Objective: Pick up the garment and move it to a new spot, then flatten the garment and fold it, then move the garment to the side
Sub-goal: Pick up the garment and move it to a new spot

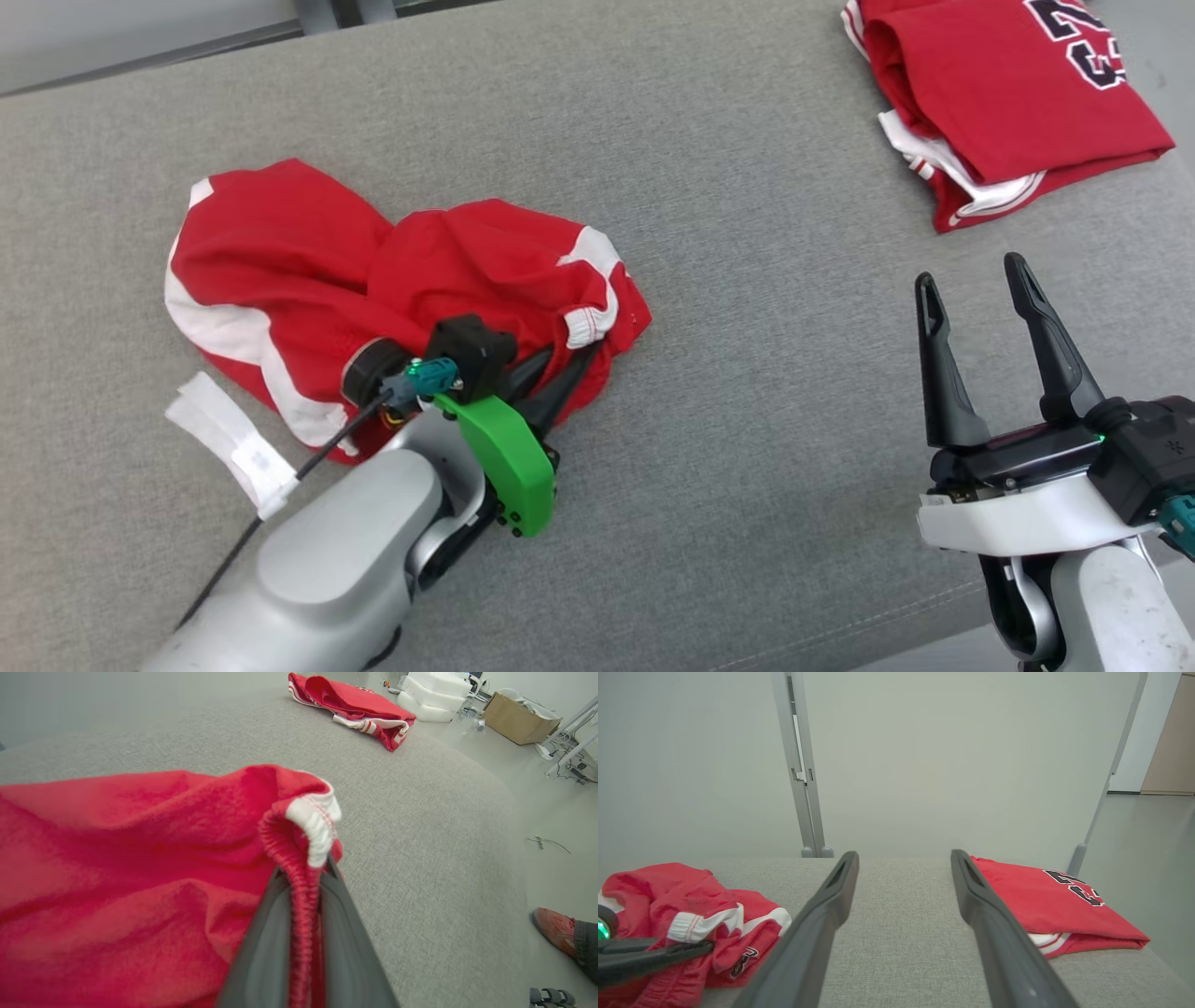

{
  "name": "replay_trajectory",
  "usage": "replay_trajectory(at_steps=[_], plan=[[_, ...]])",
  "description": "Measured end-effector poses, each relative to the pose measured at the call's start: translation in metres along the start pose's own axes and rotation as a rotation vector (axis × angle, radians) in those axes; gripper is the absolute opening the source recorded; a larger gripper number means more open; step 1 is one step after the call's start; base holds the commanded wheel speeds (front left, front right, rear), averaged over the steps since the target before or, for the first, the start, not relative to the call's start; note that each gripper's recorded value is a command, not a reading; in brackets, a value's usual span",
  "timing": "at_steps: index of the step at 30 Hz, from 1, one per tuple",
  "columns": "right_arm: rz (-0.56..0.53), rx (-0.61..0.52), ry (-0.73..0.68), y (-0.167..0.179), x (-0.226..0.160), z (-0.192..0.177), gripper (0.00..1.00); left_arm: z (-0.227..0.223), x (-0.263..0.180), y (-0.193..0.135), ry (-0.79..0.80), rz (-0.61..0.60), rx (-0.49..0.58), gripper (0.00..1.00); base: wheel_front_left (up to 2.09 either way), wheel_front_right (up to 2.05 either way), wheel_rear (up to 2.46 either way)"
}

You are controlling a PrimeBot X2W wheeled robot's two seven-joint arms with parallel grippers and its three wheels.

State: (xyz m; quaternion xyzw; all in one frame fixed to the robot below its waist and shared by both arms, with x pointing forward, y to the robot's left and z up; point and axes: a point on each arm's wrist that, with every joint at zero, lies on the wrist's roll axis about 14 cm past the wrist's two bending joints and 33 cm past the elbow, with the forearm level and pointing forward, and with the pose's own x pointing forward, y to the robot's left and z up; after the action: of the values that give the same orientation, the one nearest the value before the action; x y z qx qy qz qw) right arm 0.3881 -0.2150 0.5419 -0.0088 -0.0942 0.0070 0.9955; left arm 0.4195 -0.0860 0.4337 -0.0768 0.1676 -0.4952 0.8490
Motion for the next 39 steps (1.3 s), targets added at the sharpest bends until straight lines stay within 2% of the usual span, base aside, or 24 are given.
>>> replay_trajectory(at_steps=[2,3,4,13,17,22,27,32,33,35,39], plan=[[0.017,0.005,0.005,0.006,0.004,-0.004,1.0,-0.005,0.001,0.002,-0.01,0.015,-0.022,0.0,0.0,0.0,0.0],[0.029,0.012,0.012,0.01,0.005,-0.007,1.0,-0.006,0.001,0.004,-0.023,0.028,-0.031,0.33,0.0,0.0,0.0],[0.041,0.019,0.019,0.014,0.006,-0.009,1.0,-0.006,0.0,0.004,-0.03,0.037,-0.037,1.0,0.0,0.0,0.0],[0.085,0.072,0.052,0.037,-0.014,-0.015,1.0,0.014,-0.031,0.004,-0.186,0.221,-0.148,1.0,0.0,0.0,0.0],[0.093,0.082,0.045,0.042,-0.027,-0.009,1.0,0.047,-0.068,0.007,-0.332,0.355,-0.119,1.0,0.0,0.0,0.0],[0.108,0.079,0.039,0.051,-0.036,-0.007,1.0,0.053,-0.132,0.016,-0.469,0.569,-0.175,1.0,0.0,0.0,0.0],[0.141,0.11,0.015,0.066,-0.036,0.001,1.0,0.056,-0.199,0.023,-0.569,0.77,-0.111,1.0,0.0,0.0,0.0],[0.168,0.117,-0.006,0.076,-0.041,0.008,1.0,0.058,-0.254,0.011,-0.654,0.875,-0.05,1.0,0.0,0.0,0.0],[0.179,0.119,-0.018,0.08,-0.045,0.013,1.0,0.056,-0.282,0.009,-0.678,0.945,-0.013,1.0,0.0,0.0,0.0],[0.186,0.12,-0.032,0.082,-0.047,0.018,1.0,0.054,-0.297,0.003,-0.675,0.975,0.039,1.0,0.0,0.0,0.0],[0.195,0.129,-0.05,0.085,-0.055,0.024,1.0,0.056,-0.307,-0.015,-0.689,0.957,0.096,1.0,0.0,0.0,0.0]])
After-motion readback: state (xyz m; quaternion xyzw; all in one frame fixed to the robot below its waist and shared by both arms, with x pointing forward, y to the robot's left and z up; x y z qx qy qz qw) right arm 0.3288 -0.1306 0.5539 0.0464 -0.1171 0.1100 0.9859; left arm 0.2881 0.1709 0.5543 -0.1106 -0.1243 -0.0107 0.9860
